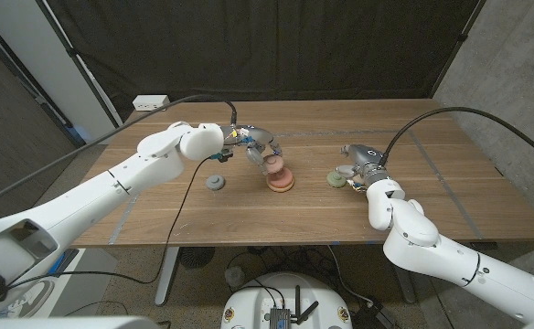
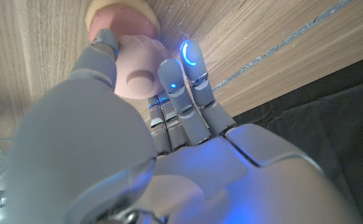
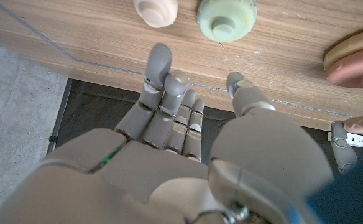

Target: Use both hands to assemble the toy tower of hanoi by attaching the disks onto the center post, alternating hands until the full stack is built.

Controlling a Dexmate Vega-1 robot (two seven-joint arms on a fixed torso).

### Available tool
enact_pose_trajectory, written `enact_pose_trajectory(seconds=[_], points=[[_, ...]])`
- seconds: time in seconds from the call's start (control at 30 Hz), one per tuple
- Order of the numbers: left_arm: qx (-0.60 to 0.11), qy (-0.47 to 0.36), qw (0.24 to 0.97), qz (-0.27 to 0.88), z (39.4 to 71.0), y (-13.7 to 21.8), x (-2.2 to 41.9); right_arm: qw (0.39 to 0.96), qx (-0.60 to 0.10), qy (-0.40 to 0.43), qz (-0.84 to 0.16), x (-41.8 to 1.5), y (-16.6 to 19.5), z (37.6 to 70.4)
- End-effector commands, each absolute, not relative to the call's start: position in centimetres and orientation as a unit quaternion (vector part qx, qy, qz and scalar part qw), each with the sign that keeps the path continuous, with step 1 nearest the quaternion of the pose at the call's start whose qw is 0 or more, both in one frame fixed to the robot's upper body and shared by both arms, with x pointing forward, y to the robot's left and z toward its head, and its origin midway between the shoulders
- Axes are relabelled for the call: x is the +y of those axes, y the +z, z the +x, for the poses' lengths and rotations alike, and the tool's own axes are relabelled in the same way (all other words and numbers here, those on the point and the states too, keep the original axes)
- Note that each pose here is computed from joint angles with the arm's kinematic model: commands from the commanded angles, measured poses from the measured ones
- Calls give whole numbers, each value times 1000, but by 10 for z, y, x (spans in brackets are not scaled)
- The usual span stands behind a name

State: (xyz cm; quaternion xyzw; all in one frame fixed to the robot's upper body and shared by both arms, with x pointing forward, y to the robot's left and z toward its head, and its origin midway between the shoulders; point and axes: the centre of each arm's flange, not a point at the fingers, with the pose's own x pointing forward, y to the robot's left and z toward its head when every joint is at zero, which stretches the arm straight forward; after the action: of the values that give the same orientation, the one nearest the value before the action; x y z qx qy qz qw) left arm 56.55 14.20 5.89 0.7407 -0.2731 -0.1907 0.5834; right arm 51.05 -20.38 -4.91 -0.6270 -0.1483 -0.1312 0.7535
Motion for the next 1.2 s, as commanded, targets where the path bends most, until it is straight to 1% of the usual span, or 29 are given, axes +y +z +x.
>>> enact_pose_trajectory(seconds=[0.03,0.83,1.2], points=[[-267,-202,576,746,572,55,130,755,-146,-135,-624,-208,-51,509],[-268,-200,562,757,576,41,118,758,-143,-135,-622,-211,-53,506],[-270,-205,566,752,582,37,115,760,-140,-136,-619,-213,-57,506]])
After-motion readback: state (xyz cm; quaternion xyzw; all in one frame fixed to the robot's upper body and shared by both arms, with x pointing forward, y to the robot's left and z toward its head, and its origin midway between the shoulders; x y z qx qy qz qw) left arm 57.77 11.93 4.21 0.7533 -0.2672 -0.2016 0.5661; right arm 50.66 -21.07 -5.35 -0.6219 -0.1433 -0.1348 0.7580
